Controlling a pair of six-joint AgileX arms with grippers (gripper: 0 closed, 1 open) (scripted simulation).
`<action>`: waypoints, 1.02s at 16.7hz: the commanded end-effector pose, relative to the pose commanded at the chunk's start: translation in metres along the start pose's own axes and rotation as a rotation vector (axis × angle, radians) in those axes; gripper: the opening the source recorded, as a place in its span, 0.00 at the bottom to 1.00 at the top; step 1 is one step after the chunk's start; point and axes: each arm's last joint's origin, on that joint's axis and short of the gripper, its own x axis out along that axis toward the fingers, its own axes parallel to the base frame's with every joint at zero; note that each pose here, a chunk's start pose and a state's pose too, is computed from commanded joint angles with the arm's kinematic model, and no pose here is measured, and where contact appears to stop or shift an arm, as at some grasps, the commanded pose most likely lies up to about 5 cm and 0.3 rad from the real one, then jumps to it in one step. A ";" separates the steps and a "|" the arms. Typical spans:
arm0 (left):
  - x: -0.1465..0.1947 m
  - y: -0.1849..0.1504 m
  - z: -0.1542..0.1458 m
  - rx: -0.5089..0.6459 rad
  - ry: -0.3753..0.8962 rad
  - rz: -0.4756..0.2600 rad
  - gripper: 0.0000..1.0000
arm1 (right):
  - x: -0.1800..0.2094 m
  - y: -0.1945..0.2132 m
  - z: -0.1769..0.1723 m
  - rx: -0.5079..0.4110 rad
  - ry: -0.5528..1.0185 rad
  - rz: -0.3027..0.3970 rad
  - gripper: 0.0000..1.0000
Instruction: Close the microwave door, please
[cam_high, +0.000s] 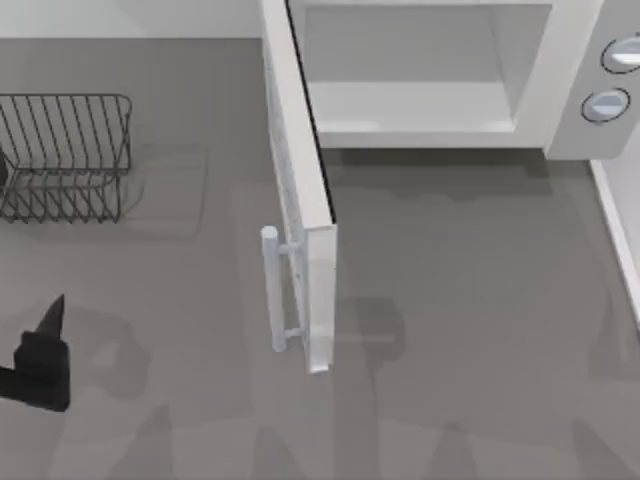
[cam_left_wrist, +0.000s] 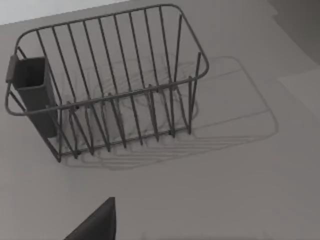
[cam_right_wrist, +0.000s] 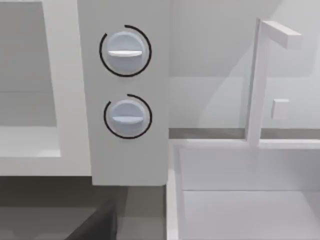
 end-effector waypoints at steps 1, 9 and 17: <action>0.001 -0.001 0.008 0.033 0.068 -0.043 1.00 | 0.000 0.000 0.000 0.000 0.000 0.000 1.00; 0.038 -0.015 0.103 0.322 0.564 -0.474 1.00 | 0.000 0.000 0.000 0.000 0.000 0.000 1.00; 0.108 -0.043 0.207 0.556 0.700 -0.855 1.00 | 0.000 0.000 0.000 0.000 0.000 0.000 1.00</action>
